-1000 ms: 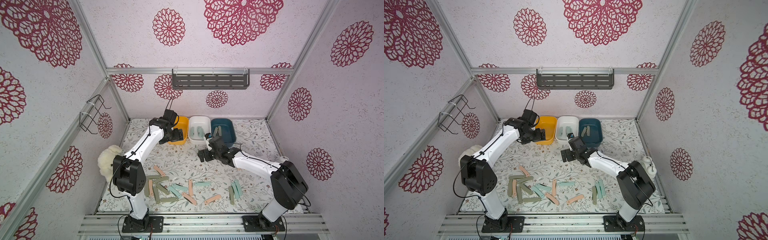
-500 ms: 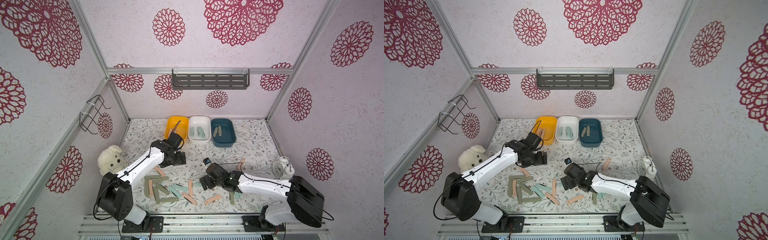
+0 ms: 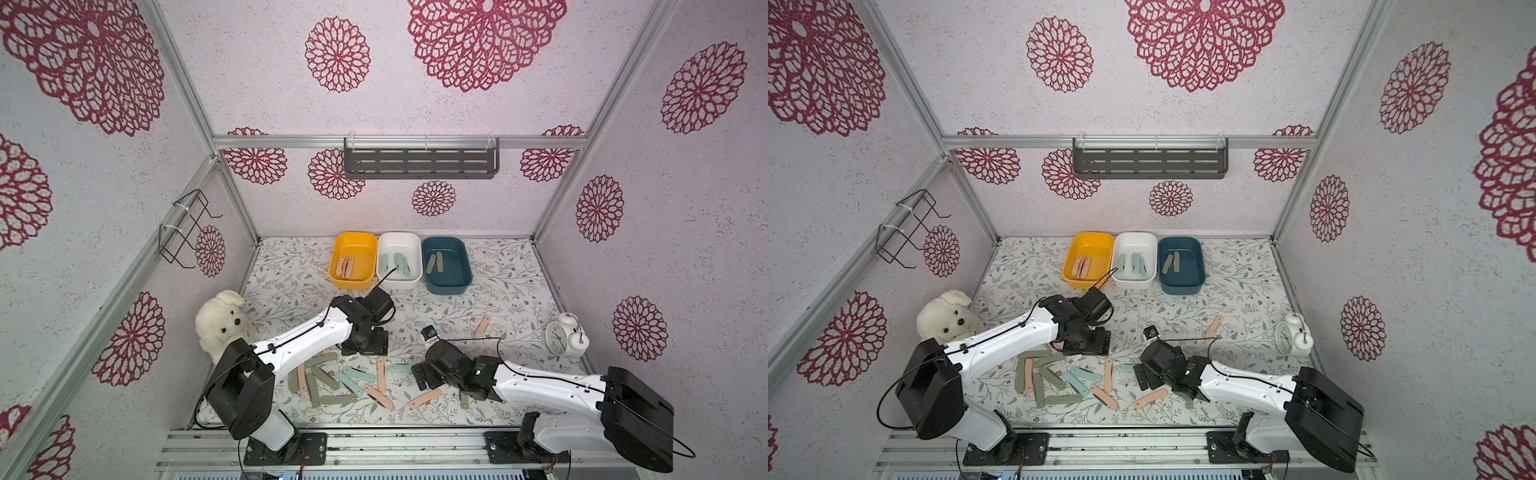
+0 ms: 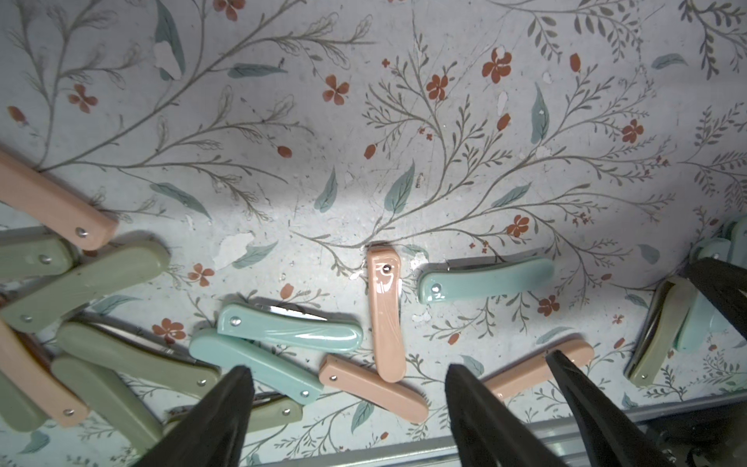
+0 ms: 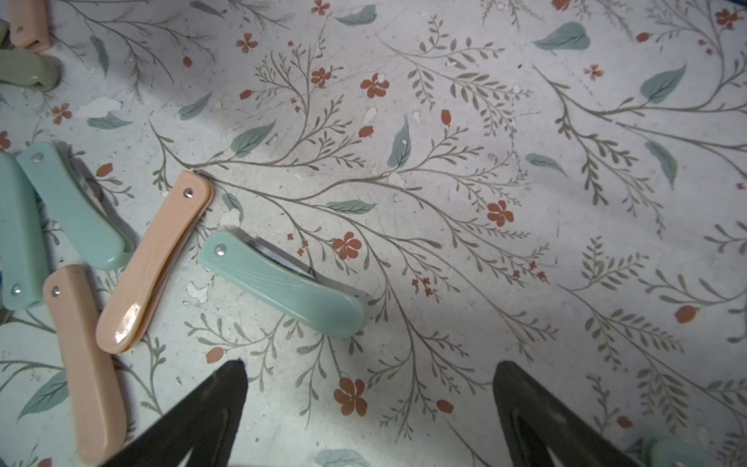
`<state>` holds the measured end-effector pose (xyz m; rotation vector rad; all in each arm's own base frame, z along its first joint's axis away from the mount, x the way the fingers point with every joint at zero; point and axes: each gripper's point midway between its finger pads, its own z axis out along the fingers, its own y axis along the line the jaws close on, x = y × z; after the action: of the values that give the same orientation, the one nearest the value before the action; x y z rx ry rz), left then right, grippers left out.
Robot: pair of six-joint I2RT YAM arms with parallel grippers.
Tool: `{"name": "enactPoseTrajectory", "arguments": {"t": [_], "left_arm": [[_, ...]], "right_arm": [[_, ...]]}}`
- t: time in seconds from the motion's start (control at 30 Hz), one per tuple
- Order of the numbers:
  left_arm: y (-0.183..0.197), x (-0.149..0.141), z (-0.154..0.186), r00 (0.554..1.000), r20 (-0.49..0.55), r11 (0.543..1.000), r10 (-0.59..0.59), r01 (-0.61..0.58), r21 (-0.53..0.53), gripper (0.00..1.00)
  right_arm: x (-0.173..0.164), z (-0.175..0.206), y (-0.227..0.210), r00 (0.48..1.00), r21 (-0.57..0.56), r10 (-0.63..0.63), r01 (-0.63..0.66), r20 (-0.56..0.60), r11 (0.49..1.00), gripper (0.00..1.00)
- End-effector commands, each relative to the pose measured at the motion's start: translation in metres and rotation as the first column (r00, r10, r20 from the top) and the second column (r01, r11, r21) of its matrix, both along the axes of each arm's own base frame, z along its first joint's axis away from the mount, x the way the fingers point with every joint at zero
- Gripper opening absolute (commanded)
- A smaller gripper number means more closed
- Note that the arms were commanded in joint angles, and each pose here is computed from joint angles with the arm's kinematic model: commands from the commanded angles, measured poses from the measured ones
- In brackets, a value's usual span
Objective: Place the fruit knives into the storage box by color
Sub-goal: Pick up the fruit knife from the center of the board.
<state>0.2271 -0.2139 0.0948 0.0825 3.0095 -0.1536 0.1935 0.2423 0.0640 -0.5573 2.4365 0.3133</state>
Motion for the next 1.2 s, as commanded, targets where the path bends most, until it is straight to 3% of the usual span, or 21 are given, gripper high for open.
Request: {"name": "enactPoseTrajectory", "arguments": {"t": [0.0,0.27,0.6,1.17], "left_arm": [[-0.011,-0.011,-0.001,0.999,-0.031,1.0,-0.013,0.013,0.027,0.75],[-0.028,-0.037,-0.03,0.993,-0.107,0.997,-0.055,0.061,0.056,0.53],[-0.033,-0.05,-0.06,0.983,-0.173,0.992,-0.064,0.082,0.1,0.37],[-0.03,-0.055,-0.091,0.974,-0.218,0.985,-0.068,0.1,0.14,0.32]], "right_arm": [[0.008,0.012,-0.009,0.998,0.042,-0.052,0.051,0.041,0.998,0.99],[0.006,0.013,-0.026,0.996,0.068,-0.074,0.071,0.046,0.995,0.99],[0.01,0.018,-0.032,0.995,0.095,-0.076,0.07,0.066,0.993,0.99],[0.011,0.02,-0.04,0.994,0.112,-0.091,0.083,0.063,0.99,0.99]]}}
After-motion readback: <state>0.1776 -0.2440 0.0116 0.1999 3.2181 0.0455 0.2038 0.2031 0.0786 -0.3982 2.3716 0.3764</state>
